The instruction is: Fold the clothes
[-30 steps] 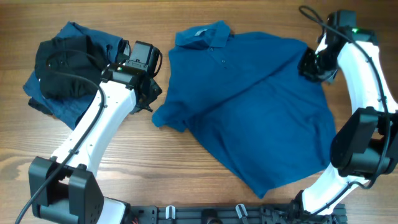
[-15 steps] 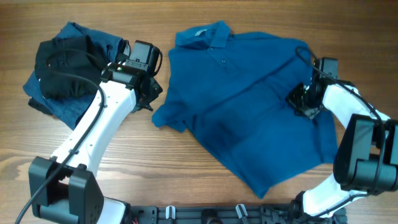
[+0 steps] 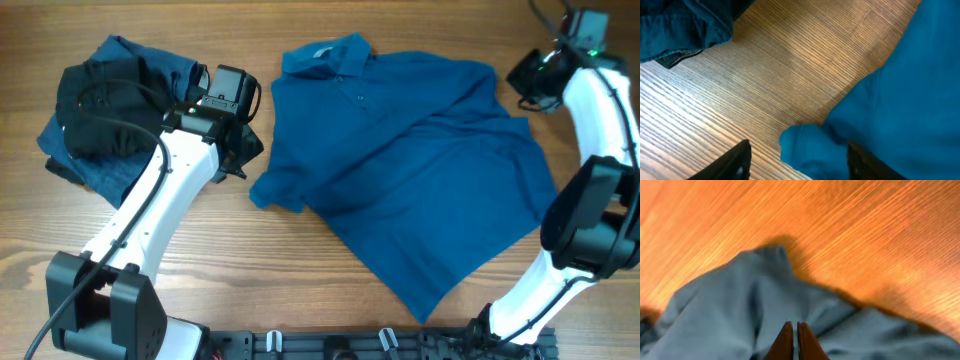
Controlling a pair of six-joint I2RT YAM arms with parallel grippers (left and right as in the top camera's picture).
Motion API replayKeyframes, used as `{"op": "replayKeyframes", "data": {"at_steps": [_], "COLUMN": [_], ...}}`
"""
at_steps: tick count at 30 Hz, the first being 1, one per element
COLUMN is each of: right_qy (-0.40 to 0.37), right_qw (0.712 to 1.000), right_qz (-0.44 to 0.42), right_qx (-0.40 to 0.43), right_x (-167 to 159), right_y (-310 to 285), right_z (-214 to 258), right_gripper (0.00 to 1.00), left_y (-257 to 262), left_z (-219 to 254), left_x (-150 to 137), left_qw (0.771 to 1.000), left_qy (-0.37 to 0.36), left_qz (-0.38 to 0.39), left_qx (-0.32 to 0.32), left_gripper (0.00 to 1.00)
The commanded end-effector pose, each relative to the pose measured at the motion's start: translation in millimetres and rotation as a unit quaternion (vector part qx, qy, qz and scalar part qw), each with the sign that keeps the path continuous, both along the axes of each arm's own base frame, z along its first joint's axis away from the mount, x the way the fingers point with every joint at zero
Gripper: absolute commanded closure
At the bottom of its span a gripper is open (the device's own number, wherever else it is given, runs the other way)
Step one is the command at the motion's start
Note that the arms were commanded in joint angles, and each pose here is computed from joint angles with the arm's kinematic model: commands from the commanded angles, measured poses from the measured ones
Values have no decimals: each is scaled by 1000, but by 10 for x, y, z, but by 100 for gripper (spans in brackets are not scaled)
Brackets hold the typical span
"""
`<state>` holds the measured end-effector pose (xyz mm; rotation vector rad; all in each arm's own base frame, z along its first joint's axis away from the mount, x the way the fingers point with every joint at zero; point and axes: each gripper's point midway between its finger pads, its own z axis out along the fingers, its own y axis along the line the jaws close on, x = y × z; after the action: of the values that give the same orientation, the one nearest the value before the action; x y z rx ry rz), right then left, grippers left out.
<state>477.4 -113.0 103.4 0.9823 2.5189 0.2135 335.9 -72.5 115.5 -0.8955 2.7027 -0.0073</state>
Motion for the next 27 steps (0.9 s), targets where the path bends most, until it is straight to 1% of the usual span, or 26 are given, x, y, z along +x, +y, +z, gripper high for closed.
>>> {"op": "replayKeyframes", "data": {"at_steps": [1, 2, 3, 4, 5, 7, 9, 11, 13, 15, 17, 19, 22, 23, 24, 25, 27], "right_qy": [52, 90, 149, 176, 192, 222, 264, 279, 275, 263, 255, 214, 142, 127, 99, 91, 79], "right_qw": [996, 993, 984, 979, 975, 968, 959, 954, 953, 954, 949, 955, 965, 966, 967, 967, 967], "right_qz": [43, 41, 38, 37, 35, 23, -36, -79, -104, -123, -182, -203, -216, -221, -228, -228, -232], "right_qx": [60, 71, 92, 100, 105, 115, 96, 76, 81, 75, 27, -13, -32, -40, -54, -61, -77], "right_x": [-309, -488, -790, -935, -1033, -1233, -1536, -1718, -1840, -1852, -1854, -1689, -1378, -1318, -1196, -1155, -1094], "right_y": [229, 275, 366, 408, 435, 464, 333, 176, 38, -71, -324, -558, -798, -865, -996, -1050, -1159], "right_z": [11, -59, -226, -329, -421, -630, -937, -1125, -1278, -1344, -1366, -1360, -1291, -1260, -1182, -1144, -1056], "right_gripper": [86, 86, 92, 94, 95, 96, 96, 96, 96, 96, 96, 95, 96, 96, 96, 96, 96], "left_y": [-23, -25, -25, -25, -26, -26, -25, -25, -28, -34, -36, -36, -37, -37, -37, -42, -88], "left_z": [30, 28, 27, 27, 27, 28, 27, 27, 29, 34, 36, 36, 36, 36, 36, 35, 30], "left_x": [-7, -13, -18, -17, -15, -14, -17, -18, -8, 9, 16, 16, 17, 17, 17, 15, 4], "left_qw": [1000, 999, 999, 999, 999, 999, 999, 999, 999, 999, 999, 999, 999, 999, 999, 999, 998], "left_qy": [0, 2, 3, 3, 3, 3, 3, 3, 1, -2, -4, -4, -4, -4, -4, -3, 0], "left_qz": [-29, -33, -41, -41, -41, -41, -42, -42, -41, -41, -41, -41, -41, -41, -41, -42, -54], "left_qx": [-3, -3, -1, -1, -1, -1, -1, -1, -1, -2, -3, -3, -3, -3, -3, -5, -15], "left_gripper": [37, 36, 34, 33, 33, 31, 27, 26, 22, 19, 16, 14, 12, 10, 6, 2, 0]}}
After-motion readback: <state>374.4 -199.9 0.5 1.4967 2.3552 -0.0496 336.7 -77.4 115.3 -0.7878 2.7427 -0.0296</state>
